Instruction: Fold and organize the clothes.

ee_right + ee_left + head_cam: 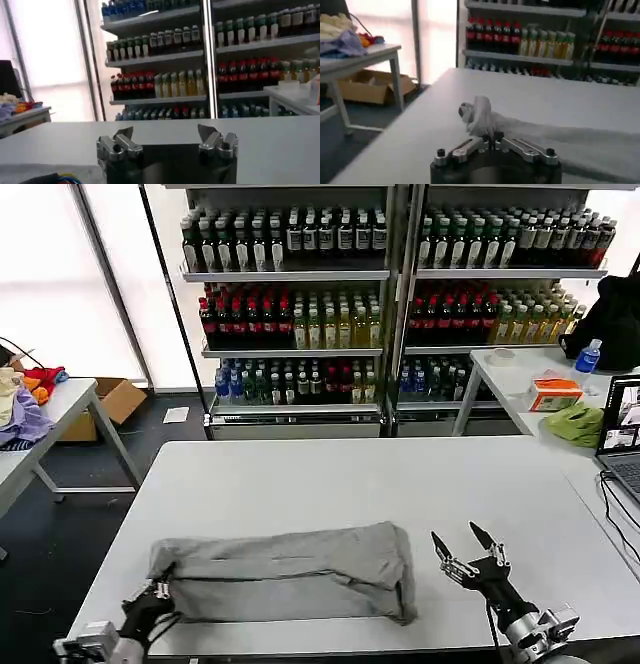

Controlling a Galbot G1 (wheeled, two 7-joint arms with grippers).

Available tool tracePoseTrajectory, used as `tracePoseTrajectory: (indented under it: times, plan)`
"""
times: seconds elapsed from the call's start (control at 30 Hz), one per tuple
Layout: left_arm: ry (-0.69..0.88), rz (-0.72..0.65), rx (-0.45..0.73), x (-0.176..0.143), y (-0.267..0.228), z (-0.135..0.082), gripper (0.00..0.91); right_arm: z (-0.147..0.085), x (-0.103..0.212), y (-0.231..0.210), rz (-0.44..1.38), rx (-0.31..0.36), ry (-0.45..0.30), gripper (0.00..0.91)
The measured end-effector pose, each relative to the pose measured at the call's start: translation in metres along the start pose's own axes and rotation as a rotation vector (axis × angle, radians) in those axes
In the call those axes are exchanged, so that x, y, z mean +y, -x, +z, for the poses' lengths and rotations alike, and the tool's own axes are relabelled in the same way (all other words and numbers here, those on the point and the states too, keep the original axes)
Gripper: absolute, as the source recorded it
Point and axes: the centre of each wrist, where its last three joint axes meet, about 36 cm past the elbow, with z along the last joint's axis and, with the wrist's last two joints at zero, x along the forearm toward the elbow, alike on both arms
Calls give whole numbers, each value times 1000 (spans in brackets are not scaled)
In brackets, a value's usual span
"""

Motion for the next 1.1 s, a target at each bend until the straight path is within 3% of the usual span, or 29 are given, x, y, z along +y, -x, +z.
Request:
tracePoseTrajectory:
  times: [0.27, 0.43, 0.6, 0.7, 1.1]
  plan:
    - [125, -39, -12, 87, -2, -47, 10, 1, 6, -1, -7, 4, 4, 907]
    - [189, -37, -38, 110, -4, -81, 10, 0, 8, -4, -15, 4, 3, 907]
    - [217, 53, -92, 76, -10, -109, 10, -1, 12, -5, -21, 6, 5, 907]
    - [219, 130, -104, 44, -10, -108, 10, -1, 14, -7, -22, 6, 4, 907]
    - [129, 375, -2, -62, 15, -37, 10, 4, 18, -21, -4, 16, 14, 907]
